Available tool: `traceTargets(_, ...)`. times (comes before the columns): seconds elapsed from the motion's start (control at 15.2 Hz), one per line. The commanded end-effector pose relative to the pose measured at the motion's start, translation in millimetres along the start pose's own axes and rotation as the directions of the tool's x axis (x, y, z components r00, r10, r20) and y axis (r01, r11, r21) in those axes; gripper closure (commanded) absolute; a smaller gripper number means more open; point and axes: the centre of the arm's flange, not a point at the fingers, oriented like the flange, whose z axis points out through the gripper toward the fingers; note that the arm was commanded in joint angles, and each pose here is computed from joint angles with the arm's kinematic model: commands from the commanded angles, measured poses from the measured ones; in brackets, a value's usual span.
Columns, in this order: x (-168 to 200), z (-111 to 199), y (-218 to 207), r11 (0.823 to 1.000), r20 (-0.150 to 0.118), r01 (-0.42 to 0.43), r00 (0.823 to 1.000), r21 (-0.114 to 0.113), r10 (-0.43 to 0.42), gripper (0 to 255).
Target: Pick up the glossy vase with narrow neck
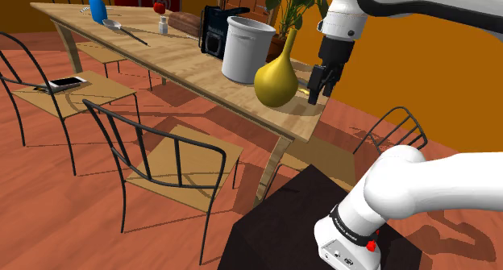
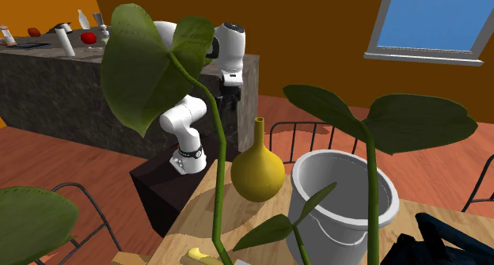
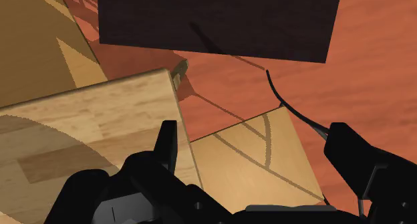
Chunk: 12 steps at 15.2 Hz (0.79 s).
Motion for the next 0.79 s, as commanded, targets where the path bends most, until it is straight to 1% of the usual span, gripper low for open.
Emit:
traceTargets(0.0, 0.0, 0.0, 0.0, 1.000, 0.000, 0.000, 1.000, 0.000, 0.000, 0)
traceTargets(0.73, 87.2, -70.4, 72.7, 1.000, -0.114, 0.009, 0.993, 0.013, -0.008, 0)
